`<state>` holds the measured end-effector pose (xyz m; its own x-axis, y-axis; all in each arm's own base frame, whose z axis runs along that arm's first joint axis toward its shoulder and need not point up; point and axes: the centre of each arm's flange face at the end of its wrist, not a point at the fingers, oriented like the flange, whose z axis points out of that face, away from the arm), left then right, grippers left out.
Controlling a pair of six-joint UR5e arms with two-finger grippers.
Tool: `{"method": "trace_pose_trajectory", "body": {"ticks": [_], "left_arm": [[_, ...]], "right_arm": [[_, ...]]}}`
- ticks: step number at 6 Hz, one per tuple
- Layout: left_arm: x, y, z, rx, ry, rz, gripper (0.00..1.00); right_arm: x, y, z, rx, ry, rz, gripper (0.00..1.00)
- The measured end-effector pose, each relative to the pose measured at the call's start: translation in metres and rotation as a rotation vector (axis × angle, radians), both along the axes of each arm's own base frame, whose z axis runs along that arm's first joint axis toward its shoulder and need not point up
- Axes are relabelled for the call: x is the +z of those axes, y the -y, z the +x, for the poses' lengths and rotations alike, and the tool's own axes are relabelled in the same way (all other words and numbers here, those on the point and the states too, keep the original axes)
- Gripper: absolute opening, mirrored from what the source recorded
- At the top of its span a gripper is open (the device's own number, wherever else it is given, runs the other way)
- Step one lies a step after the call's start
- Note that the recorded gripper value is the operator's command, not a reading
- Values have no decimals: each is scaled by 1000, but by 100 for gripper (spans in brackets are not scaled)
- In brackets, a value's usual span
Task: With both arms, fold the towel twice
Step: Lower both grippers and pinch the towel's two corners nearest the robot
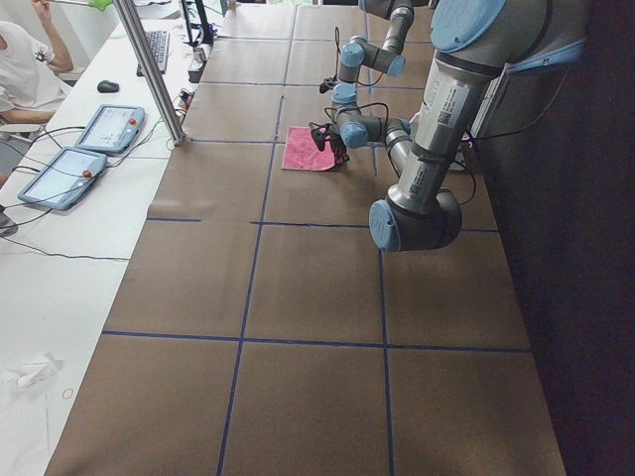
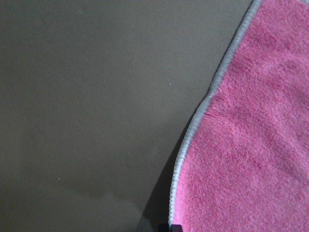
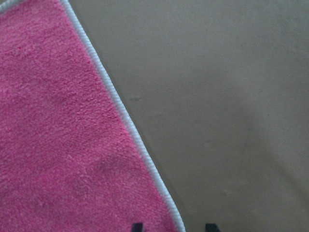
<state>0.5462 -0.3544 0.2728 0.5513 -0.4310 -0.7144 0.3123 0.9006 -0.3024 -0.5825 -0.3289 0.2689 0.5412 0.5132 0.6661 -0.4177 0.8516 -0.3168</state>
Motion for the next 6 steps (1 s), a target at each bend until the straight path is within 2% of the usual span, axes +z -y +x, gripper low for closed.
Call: {"method": "trace_pose_trajectory", "body": {"ticks": [1,2,3,4,6], "left_arm": [[0,0,0,0,0,1,0],[0,0,0,0,0,1,0],[0,0,0,0,0,1,0],[0,0,0,0,0,1,0],[-1,0,0,1,-1,1,0]], "right_arm": [[-1,-2,-2,-3,0,-1,41],[-2,-2,-2,-4,2,0,20],[-2,-2,-2,-4,-1,-1,6],[-1,-3,-2,-4,-7,-4,0],[-3,0,2,0,-6,-3,0]]}}
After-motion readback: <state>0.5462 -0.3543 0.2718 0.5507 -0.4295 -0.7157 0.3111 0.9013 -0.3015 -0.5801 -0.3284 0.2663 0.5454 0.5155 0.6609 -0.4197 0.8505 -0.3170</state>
